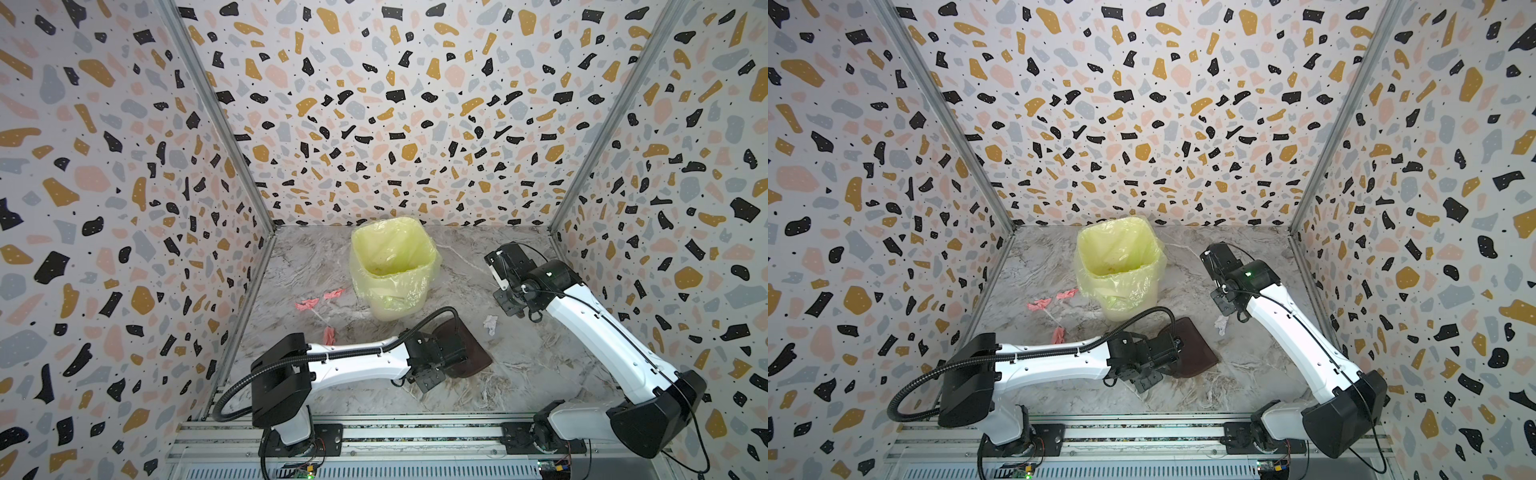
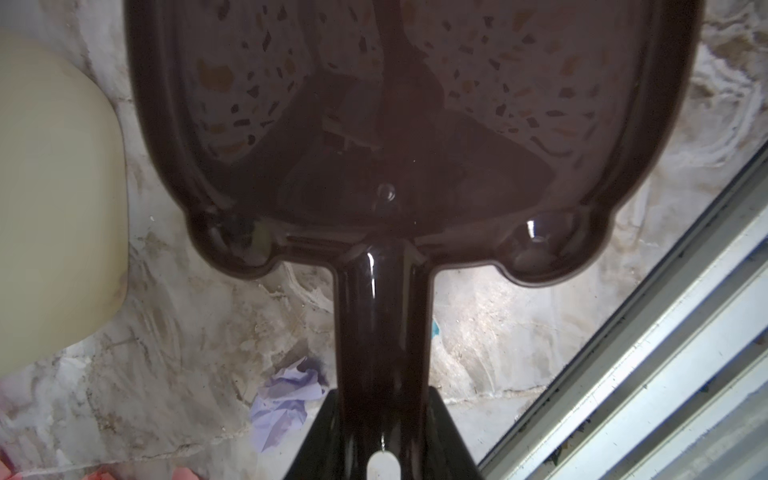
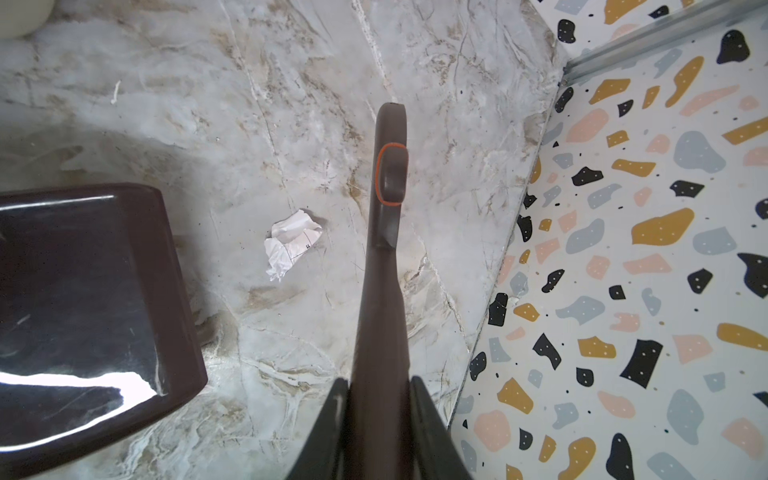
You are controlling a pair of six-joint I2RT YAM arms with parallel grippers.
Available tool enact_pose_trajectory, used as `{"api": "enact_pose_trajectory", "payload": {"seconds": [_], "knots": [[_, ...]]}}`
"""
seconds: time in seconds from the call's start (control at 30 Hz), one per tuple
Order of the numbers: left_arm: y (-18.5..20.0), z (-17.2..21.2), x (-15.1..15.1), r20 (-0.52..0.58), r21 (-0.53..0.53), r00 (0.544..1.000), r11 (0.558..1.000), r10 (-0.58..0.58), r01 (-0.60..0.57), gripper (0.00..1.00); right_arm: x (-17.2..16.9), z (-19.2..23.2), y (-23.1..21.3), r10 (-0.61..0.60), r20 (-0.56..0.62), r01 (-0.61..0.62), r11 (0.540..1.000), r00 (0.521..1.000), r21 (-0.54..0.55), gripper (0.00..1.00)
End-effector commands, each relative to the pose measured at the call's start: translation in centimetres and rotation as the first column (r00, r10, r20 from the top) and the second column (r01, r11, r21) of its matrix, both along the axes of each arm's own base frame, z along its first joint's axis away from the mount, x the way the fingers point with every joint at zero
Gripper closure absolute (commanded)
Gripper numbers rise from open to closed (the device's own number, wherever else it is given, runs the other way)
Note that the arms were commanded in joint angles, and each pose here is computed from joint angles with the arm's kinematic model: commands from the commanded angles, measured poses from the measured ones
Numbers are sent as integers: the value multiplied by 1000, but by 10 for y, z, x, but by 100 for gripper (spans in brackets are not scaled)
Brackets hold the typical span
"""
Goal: Sweep away the paper scraps from the table
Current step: 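Bring the brush down behind the white crumpled scrap with the right gripper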
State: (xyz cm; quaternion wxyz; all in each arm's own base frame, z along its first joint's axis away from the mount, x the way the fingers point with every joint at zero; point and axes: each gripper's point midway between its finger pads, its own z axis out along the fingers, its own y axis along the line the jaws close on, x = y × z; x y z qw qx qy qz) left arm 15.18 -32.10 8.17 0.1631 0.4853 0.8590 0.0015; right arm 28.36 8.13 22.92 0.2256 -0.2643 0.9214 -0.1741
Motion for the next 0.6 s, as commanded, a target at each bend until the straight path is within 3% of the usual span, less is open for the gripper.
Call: {"api": "enact_pose_trajectory", "payload": {"seconds": [0.0,0.27,0.57], "knots": [[-19,7,13,9,-58,1000,998,-4,5,100,2,3,4,48,15,-48,999,999,3,100],[-26,9,35,6,-24,1000,1000,-6,7,100,-1,-16,13,93,-47,-91,995,995,34,100],[-26,-2,39,-36,51,999,998,-33,35,100,-3,-26,11,100,-87,-97,995,991,35,100]]}}
